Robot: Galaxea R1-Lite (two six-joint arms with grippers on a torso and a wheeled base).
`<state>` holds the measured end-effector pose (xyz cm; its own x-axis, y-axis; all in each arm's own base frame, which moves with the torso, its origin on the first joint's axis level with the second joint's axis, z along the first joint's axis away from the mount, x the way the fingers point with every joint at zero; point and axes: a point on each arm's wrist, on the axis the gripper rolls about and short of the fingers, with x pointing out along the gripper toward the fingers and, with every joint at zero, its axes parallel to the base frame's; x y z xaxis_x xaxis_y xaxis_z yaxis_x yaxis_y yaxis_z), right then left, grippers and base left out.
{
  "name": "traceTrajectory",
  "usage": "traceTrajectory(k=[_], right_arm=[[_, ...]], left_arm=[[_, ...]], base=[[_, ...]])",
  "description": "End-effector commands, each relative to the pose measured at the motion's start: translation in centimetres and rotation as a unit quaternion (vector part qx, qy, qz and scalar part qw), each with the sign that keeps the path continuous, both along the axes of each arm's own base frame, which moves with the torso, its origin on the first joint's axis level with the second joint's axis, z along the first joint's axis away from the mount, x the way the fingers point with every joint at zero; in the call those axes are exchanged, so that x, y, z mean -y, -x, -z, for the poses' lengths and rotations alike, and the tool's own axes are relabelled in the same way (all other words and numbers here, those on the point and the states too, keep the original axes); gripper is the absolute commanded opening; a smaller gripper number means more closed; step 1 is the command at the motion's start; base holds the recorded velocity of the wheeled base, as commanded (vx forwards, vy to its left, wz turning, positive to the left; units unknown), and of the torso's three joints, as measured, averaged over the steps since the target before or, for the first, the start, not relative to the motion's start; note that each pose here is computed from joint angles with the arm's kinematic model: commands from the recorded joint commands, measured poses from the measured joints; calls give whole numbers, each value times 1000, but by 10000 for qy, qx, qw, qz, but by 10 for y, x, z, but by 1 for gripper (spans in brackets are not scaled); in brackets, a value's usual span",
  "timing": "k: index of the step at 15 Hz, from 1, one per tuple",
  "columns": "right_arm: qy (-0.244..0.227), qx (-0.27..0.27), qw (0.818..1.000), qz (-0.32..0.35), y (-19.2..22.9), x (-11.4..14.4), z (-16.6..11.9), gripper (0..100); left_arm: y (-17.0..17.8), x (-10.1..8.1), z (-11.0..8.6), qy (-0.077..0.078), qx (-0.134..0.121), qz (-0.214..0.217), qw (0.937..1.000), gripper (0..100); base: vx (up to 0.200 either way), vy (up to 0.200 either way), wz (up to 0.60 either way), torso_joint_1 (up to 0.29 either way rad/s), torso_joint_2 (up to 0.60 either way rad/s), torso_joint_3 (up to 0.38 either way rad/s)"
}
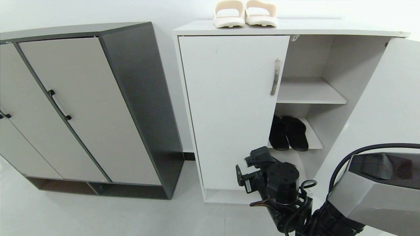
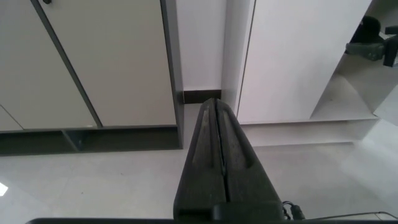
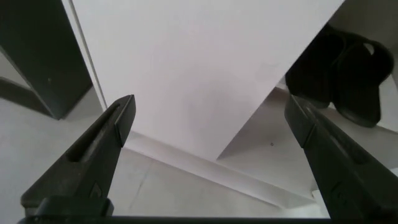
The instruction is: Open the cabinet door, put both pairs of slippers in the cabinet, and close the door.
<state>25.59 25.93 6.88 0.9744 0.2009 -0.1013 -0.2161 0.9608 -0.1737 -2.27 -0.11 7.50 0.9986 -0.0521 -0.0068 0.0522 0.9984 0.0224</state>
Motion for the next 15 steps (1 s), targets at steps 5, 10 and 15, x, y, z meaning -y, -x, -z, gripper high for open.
traceTrajectory(k=[5,10,15], right_arm=[[55,-49,10000,0,-1,-1,6,100],[72,-65,10000,0,0,-1,7,100],[73,-64,10000,7,0,-1,7,100]], left_arm=[[0,0,0,-1,3,0,10000,0],[0,0,0,-1,3,0,10000,0],[0,0,0,-1,3,0,10000,0]], base=[[0,0,0,37,-347,-347],[0,0,0,109,-482,-346],[0,0,0,154,-471,-319]])
